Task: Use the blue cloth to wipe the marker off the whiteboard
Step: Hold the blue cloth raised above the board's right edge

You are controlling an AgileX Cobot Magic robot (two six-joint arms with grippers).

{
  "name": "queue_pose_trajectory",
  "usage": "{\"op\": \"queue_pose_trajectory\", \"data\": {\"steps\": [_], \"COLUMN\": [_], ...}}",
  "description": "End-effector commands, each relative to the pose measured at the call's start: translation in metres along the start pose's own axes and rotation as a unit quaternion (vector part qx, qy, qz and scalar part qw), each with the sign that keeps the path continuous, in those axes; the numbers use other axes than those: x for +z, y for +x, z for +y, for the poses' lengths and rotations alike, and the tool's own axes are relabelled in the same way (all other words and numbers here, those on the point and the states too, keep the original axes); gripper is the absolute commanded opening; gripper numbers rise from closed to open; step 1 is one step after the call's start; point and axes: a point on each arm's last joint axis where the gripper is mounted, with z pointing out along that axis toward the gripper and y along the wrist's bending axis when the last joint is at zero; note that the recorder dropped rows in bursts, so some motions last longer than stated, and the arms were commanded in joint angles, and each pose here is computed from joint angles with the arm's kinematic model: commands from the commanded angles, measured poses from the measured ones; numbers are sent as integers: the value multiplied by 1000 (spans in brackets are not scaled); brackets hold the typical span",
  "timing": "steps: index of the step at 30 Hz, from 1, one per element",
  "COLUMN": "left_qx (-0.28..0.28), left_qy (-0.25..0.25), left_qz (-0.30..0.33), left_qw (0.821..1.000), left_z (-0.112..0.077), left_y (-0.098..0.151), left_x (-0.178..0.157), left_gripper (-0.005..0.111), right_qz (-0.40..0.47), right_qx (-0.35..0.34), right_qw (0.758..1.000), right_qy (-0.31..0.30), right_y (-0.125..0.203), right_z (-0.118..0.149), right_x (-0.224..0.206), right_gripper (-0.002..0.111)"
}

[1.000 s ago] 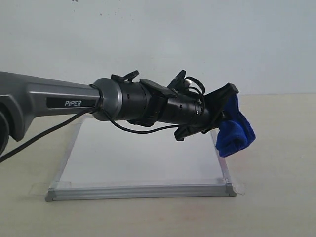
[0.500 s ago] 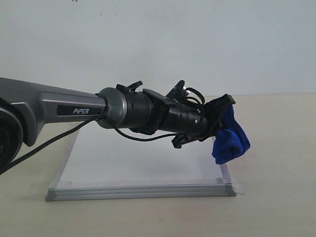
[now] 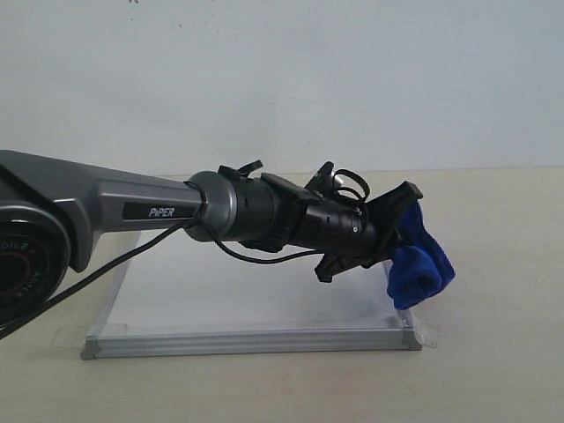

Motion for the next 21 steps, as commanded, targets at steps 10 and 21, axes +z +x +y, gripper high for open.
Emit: {"op": "queue_pose_trajectory", "data": {"steps": [10, 21], "left_qx": [-12, 20], "left_qy": [-7, 20], "left_qz": [-16, -13], "left_qw": [1000, 1000], "left_z": [5, -14], "left_y": [-2, -8], "left_x": [6, 3], "left_gripper": [4, 4], "right_qz": [-4, -4], "right_qx": [-2, -2], "right_qw": [1000, 1000], "right_qy": [3, 3], "right_y": [-1, -1], "right_z": [0, 0], "right_x": [0, 0], "right_gripper": [0, 0]}}
